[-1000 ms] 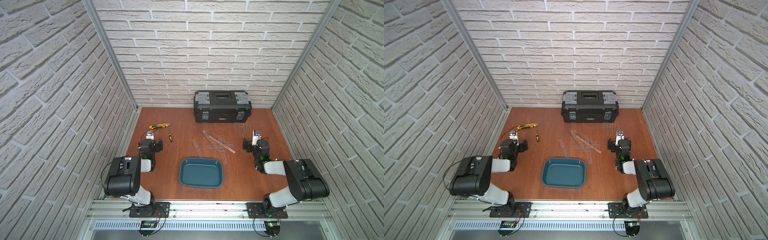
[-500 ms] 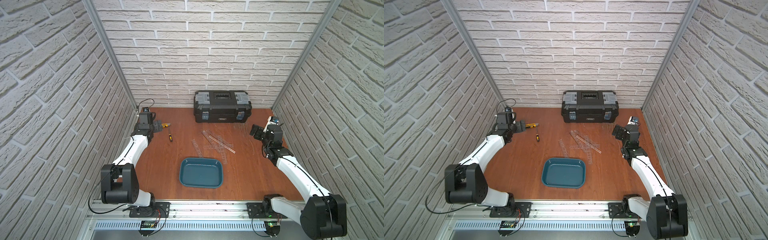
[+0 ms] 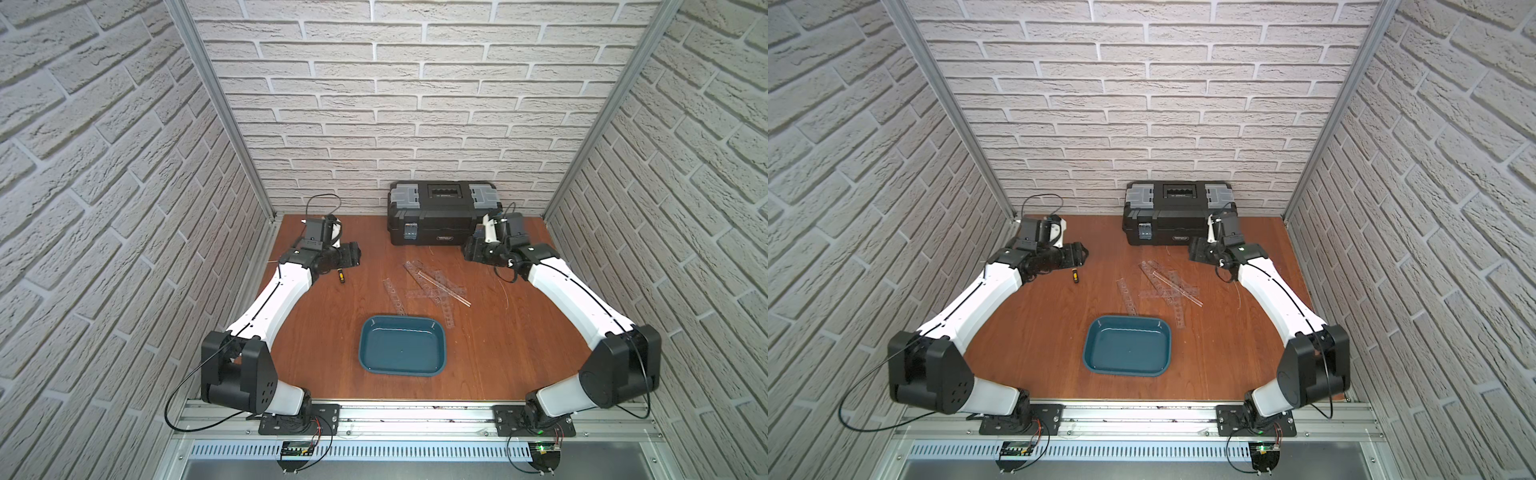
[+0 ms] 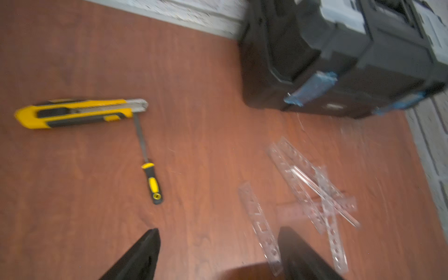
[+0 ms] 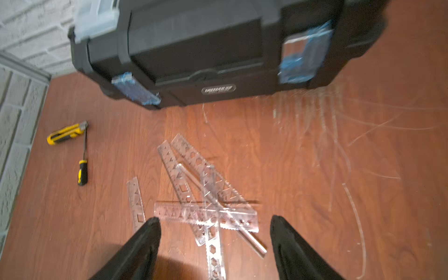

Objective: Put the scattered rulers into the storage box
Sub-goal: Pick up the ruler from the center of the board.

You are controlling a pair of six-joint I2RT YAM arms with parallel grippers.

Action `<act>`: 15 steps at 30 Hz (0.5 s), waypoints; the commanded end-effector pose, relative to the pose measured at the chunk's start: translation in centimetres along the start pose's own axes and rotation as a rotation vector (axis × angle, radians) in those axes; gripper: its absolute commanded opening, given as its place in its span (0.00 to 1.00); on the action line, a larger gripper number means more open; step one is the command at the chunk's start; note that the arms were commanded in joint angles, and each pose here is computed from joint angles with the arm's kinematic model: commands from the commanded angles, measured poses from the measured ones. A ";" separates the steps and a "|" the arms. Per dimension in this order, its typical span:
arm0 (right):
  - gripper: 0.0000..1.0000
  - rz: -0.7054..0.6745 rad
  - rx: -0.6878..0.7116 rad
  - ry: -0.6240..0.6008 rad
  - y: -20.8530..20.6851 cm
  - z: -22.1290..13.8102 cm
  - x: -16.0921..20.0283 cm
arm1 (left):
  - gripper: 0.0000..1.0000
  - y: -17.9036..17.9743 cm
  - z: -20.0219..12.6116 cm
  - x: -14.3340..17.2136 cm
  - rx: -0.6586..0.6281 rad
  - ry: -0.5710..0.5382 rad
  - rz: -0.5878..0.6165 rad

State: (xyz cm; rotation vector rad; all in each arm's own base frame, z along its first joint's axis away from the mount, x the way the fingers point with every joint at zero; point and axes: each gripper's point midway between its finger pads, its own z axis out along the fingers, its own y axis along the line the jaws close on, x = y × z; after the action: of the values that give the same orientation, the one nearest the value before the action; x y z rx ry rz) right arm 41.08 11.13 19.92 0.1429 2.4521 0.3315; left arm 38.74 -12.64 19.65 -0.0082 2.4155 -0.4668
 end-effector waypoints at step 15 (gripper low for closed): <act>0.68 -0.207 0.162 0.302 3.3 10.2 6.3 | 0.79 -3.5 0.4 5.7 0.092 0.090 -0.002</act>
State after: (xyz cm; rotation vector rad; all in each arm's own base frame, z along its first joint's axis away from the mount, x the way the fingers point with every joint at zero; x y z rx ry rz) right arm 42.49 17.76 8.82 -0.0750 2.7705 0.1343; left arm 34.13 -16.63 15.81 0.0554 2.5314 -0.5656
